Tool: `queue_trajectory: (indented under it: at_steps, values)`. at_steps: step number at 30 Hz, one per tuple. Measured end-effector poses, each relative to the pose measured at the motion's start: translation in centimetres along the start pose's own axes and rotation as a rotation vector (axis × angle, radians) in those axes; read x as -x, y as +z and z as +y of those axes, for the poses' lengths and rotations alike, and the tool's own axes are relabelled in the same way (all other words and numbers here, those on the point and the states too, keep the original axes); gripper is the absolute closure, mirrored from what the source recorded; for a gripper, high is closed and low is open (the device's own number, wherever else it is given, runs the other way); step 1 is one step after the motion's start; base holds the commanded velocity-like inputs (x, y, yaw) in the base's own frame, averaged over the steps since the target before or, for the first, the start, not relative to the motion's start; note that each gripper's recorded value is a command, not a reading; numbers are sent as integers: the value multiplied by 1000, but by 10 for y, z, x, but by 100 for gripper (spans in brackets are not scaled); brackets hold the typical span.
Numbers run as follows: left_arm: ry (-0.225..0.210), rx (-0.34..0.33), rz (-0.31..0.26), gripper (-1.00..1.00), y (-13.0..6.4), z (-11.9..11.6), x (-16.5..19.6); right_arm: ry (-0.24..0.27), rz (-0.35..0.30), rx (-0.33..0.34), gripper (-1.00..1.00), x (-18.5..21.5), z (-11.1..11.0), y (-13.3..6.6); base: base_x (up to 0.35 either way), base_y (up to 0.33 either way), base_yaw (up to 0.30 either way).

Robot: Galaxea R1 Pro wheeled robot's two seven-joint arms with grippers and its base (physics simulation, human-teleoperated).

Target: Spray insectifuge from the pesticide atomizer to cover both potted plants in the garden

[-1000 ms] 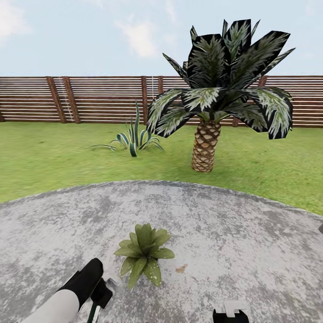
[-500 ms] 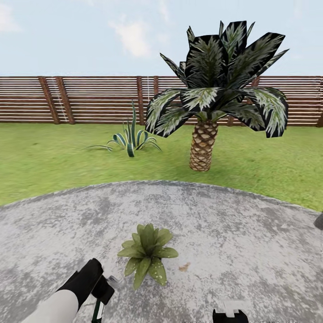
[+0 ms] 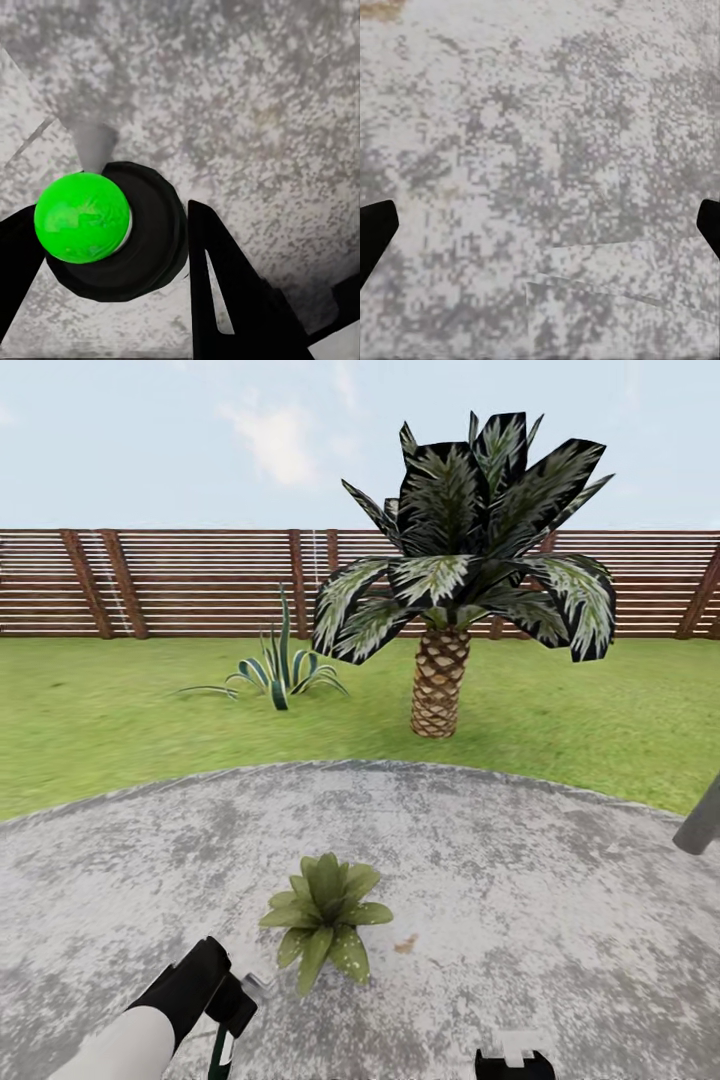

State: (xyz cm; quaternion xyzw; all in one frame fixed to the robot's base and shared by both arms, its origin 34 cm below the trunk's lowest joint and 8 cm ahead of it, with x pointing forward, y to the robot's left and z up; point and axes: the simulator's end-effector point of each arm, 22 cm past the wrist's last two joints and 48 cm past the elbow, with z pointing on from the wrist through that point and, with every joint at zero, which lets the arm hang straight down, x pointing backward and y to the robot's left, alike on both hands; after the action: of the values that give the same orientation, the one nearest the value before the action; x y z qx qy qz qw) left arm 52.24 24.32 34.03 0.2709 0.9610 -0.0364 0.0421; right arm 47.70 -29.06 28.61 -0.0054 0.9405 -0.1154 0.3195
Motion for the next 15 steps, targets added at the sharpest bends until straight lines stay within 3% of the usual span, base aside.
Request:
queue_trajectory:
  at_steps: [3,7,11,15]
  values:
    - [-4,0,-8,100,-2,0,3,2,-1,0,-100,1,1,0,-17,297,-2]
    - [-2,12,-14,100,-4,4,6,4,-2,0,-100,1,1,0,-2,265,-191]
    - [13,22,-11,100,-3,5,5,6,-5,-3,-100,3,0,-1,0,31,-238]
    - [5,25,-22,100,-5,6,8,2,-9,-5,-100,3,-4,0,0,2,-78]
